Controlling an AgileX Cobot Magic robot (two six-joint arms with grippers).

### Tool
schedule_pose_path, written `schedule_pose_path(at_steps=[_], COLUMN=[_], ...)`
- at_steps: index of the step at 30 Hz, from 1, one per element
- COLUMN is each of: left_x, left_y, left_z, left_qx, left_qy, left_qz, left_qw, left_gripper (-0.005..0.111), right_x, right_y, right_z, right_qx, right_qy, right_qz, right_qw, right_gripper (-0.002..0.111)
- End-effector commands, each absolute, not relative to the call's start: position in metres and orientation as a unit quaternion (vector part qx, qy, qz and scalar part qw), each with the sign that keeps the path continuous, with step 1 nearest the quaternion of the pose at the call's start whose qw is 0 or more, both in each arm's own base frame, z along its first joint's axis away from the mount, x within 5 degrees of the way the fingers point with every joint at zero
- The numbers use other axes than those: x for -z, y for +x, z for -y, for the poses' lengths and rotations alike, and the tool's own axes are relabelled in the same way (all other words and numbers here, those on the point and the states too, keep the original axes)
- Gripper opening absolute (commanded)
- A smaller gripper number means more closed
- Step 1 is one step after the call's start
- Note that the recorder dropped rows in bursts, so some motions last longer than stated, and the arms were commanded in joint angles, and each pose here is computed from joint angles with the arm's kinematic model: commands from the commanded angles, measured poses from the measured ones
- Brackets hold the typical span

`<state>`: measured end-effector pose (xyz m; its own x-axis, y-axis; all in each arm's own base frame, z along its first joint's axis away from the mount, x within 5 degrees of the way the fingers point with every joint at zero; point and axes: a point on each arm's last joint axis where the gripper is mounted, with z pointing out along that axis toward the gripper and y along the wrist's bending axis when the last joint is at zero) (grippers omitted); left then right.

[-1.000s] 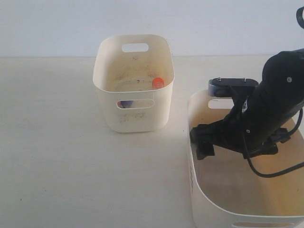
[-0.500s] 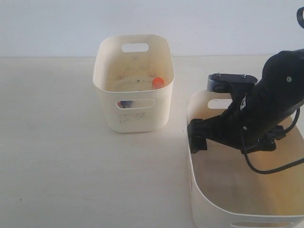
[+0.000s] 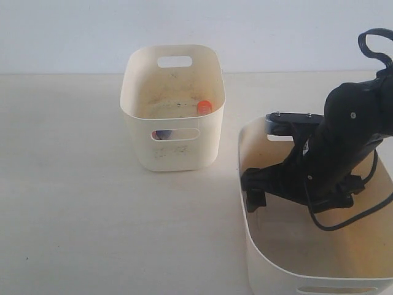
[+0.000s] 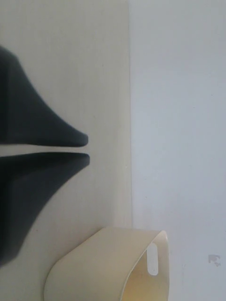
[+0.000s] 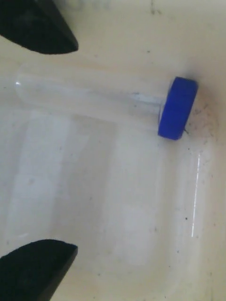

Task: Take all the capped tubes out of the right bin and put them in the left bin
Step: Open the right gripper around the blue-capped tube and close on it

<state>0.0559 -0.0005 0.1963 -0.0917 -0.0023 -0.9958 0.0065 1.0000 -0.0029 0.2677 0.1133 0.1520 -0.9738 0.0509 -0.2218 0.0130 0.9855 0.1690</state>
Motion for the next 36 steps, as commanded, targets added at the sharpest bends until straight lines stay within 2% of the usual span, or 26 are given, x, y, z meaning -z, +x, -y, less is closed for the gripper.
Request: schedule_pose_path(at_steps=[1, 36], left_x=[-0.1974, -0.1974], left_y=[0.0561, 0.0561], left_z=[0.0010, 0.0010], left_qx=[0.008, 0.008], left_qy=[0.001, 0.001], left_qz=[-0.737, -0.737], left_qw=[0.676, 0.676], left_gripper=[0.004, 0.004], right_x=[-0.1528, -0.1528], right_y=[0.2695, 0.2694], right_z=[-0.1145, -0.1145], right_qx=[-0.091, -0.089], right_qy=[0.020, 0.008], right_qz=[-0.988, -0.988], right_qw=[0.125, 0.125], right_gripper=[0.105, 0.105])
